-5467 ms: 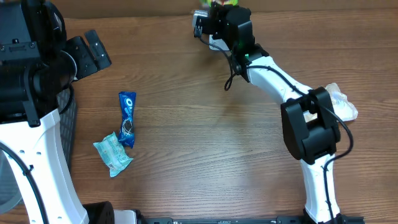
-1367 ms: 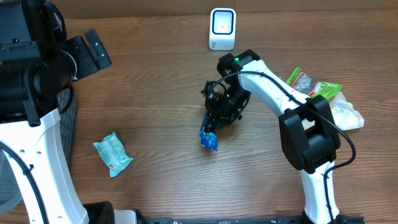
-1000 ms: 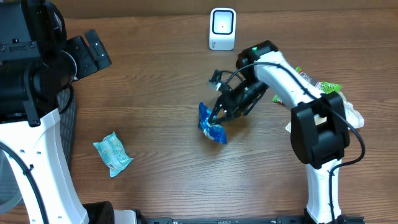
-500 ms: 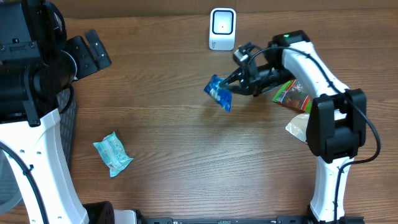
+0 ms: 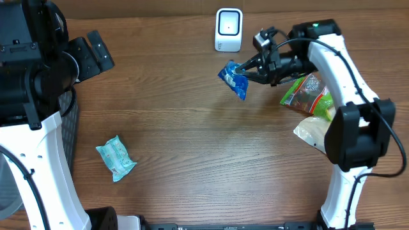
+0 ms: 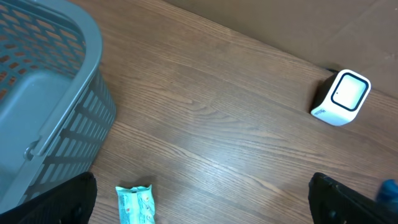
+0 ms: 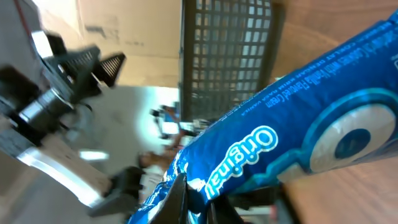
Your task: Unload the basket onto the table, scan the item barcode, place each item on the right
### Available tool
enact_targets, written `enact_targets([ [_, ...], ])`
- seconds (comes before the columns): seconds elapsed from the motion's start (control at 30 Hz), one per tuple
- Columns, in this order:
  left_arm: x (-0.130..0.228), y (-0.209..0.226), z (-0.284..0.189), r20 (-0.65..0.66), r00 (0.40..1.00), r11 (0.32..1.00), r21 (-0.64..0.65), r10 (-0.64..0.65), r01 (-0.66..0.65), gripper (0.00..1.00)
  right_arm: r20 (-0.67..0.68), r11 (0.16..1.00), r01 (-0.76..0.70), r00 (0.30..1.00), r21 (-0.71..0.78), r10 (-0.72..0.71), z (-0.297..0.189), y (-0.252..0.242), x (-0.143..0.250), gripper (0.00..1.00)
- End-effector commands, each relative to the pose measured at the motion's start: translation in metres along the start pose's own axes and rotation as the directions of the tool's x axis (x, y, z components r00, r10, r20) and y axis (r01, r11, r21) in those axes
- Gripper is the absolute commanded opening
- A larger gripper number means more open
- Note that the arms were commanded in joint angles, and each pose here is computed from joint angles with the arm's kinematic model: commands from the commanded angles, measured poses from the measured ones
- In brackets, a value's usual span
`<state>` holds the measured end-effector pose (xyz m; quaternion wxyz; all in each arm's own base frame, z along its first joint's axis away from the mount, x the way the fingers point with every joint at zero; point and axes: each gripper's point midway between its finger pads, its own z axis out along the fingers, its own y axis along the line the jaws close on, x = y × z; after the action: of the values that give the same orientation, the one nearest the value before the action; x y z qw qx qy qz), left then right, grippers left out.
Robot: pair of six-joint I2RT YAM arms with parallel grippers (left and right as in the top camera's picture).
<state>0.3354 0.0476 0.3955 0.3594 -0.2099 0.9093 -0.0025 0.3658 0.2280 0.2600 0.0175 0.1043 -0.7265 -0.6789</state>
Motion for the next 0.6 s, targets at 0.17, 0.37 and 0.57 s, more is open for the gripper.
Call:
enact_targets([
  [0.17,-0.002,0.001,0.002,0.002,1.000,1.000,-0.006,-0.015,0.015,1.00,-0.175,0.943,0.332,0.929,0.011,-0.326,0.059,0.001,0.031,0.04],
  [0.37,-0.002,0.001,0.002,0.002,1.000,1.000,-0.006,-0.015,0.015,1.00,-0.223,0.955,0.235,0.936,-0.181,-0.273,0.118,-0.010,0.041,0.04],
  [0.57,-0.002,0.001,0.002,0.002,1.000,1.000,-0.006,-0.015,0.015,1.00,-0.208,0.986,-0.052,0.974,0.161,0.085,0.150,-0.092,0.033,0.04],
])
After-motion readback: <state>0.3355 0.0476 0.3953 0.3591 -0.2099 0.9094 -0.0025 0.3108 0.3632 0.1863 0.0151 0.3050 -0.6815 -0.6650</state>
